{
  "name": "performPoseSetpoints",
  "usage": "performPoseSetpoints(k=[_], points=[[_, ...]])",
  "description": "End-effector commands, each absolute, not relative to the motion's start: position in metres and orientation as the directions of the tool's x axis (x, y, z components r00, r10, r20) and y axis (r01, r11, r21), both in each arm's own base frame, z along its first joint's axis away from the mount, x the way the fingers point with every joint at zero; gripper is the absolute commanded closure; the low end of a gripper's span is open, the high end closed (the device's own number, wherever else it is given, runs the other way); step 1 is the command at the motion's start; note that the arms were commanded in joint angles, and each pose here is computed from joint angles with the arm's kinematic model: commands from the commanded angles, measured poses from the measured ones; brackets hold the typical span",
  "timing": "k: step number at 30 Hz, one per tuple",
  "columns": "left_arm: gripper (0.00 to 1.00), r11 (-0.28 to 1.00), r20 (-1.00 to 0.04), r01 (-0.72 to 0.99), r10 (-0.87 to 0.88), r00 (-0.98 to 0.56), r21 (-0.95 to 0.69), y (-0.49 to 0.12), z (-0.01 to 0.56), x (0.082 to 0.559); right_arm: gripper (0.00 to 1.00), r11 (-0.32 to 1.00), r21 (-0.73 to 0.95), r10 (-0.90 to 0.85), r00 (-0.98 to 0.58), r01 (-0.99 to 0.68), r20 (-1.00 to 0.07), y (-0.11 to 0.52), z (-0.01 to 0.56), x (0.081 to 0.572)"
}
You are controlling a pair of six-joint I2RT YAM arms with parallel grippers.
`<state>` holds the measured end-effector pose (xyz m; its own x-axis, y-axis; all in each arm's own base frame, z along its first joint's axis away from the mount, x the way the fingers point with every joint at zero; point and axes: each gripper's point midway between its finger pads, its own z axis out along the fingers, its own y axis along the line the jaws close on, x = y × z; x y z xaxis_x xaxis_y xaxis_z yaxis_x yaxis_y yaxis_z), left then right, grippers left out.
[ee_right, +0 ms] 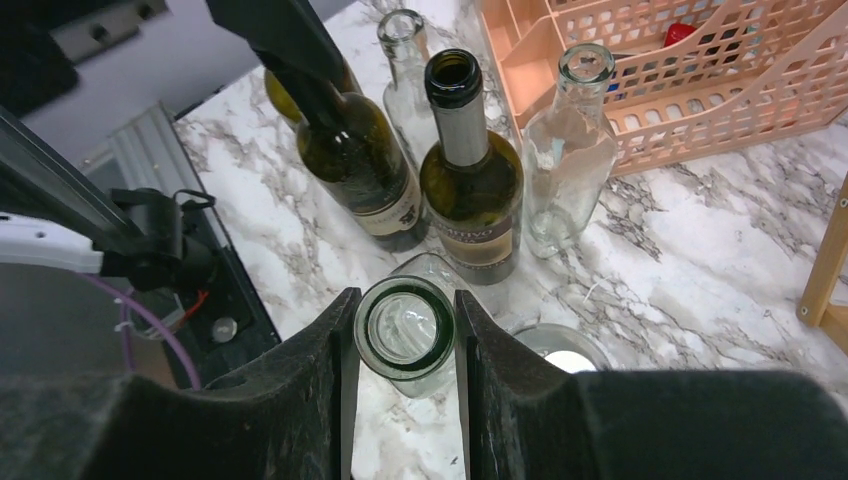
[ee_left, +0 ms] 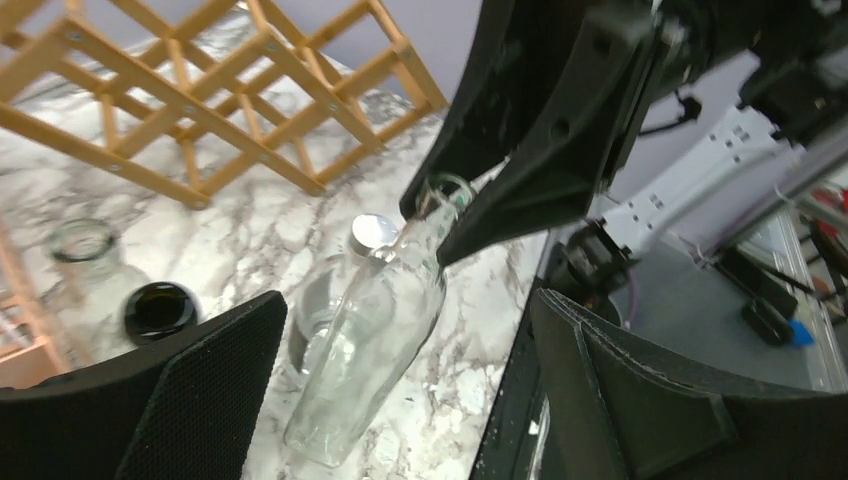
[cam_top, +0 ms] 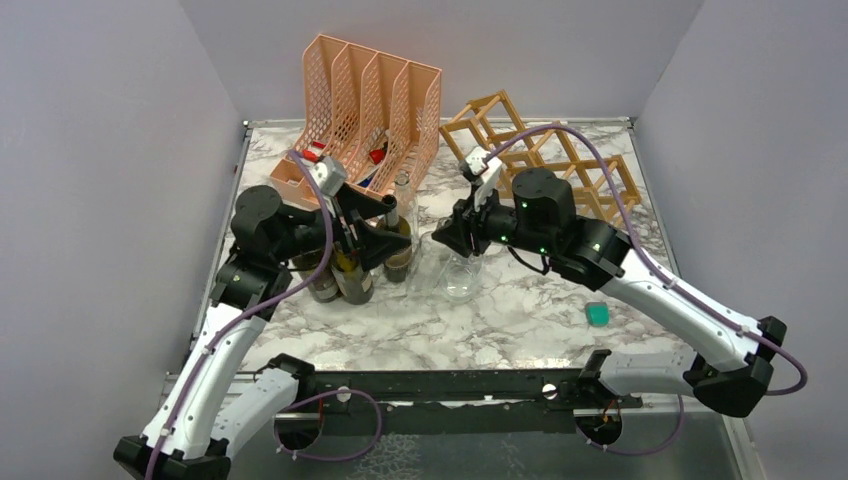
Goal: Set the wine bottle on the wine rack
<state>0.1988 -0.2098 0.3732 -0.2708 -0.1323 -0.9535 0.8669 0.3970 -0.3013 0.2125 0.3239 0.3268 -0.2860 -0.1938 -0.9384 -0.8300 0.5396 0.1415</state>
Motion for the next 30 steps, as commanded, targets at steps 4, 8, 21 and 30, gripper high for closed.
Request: performPoseSetpoints(k=[4, 8, 21, 30], points=[[0.01, 0.266, -0.981, 0.944, -0.048, -0.188, -0.194, -0.247, 0.35, 0.18, 0.99, 0.476, 0.253, -0.042, -0.309, -0.842, -0.95, 0.307, 0.397, 0.178], [0.01, 0.197, -0.99, 0.97, -0.02, -0.139, -0.14, -0.265, 0.341, 0.167, 0.99, 0.445, 0.275, -0.03, -0.321, -0.852, -0.946, 0.299, 0.415, 0.164], [0.09, 0.181, -0.999, 0.983, -0.005, -0.034, -0.034, -0.286, 0.317, 0.165, 0.99, 0.384, 0.282, 0.01, -0.302, -0.879, -0.953, 0.282, 0.456, 0.14], [0.39, 0.12, -0.996, 0.989, -0.024, 0.084, 0.081, -0.291, 0.338, 0.161, 0.99, 0.331, 0.291, 0.039, -0.295, -0.898, -0.955, 0.277, 0.469, 0.126]])
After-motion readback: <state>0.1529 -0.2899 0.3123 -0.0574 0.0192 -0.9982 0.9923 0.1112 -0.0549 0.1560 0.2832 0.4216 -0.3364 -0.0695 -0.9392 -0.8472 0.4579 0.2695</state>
